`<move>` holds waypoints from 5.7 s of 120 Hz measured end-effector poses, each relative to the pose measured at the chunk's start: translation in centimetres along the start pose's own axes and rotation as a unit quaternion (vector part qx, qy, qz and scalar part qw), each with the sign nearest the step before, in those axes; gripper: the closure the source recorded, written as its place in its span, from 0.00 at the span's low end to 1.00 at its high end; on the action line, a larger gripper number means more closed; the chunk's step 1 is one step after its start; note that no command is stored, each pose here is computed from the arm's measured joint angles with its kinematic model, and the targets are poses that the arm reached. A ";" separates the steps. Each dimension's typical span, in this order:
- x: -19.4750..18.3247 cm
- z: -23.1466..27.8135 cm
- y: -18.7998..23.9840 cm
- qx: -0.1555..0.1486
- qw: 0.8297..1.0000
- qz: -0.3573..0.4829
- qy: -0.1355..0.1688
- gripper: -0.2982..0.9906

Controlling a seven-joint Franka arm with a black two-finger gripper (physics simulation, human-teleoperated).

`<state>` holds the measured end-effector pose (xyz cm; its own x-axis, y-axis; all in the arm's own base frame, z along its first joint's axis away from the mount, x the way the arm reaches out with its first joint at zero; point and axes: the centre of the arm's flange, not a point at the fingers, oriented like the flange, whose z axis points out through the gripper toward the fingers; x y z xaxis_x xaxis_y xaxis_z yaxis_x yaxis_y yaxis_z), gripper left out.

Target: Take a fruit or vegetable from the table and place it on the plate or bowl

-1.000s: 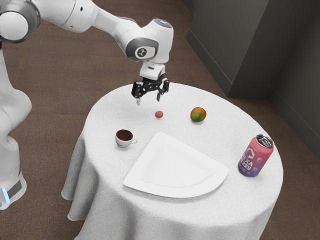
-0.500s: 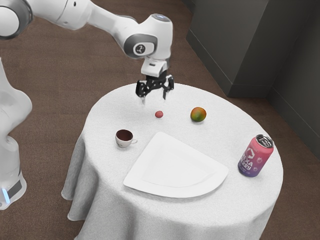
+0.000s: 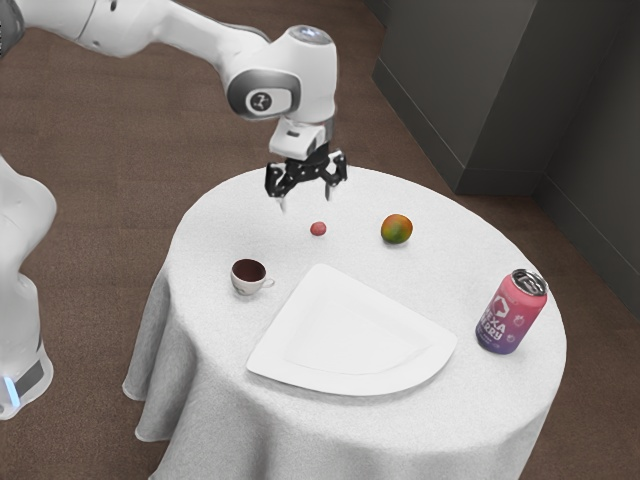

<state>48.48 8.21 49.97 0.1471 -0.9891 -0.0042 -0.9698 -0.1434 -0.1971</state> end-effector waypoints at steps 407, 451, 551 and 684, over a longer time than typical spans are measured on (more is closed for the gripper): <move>5.4 -1.8 -0.1 -0.080 0.996 0.006 -0.025 0.23; 1.5 2.6 -1.8 -0.094 0.995 -0.036 -0.020 0.23; -3.8 4.1 -2.1 -0.093 0.991 -0.091 0.036 0.23; 14.4 -19.5 -4.6 0.001 0.983 0.184 -0.013 0.24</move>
<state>51.26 -5.98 69.97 -0.2079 -0.9730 -0.1006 -0.9581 0.2233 -0.1793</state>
